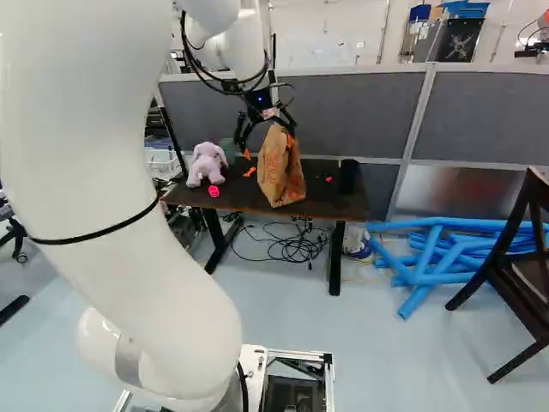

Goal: Pick up the bag on the ground and place it on the table

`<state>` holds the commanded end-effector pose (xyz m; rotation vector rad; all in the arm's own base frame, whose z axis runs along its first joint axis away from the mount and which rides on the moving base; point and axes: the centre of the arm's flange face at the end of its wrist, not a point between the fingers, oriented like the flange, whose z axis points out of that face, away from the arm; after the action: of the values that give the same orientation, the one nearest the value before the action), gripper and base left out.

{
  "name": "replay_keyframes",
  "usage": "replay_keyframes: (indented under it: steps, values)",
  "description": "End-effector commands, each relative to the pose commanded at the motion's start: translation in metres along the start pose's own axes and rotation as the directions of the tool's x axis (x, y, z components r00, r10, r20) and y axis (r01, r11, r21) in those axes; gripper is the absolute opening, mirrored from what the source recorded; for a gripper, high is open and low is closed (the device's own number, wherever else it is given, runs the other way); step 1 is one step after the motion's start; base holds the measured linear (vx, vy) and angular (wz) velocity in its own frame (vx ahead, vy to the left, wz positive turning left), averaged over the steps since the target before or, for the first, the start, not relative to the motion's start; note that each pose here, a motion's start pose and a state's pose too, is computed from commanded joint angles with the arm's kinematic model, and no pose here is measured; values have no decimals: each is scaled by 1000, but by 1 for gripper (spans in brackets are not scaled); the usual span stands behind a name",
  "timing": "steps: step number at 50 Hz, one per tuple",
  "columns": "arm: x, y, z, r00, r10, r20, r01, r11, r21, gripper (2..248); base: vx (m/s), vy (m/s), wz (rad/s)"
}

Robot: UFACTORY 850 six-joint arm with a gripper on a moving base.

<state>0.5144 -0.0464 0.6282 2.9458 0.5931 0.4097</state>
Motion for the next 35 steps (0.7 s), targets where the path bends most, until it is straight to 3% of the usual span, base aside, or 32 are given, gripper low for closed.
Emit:
replay_keyframes:
  steps: [35]
  values:
    - [-4,-4,7,1000,10,-23,-10,1000,-9,247,0,0,0]
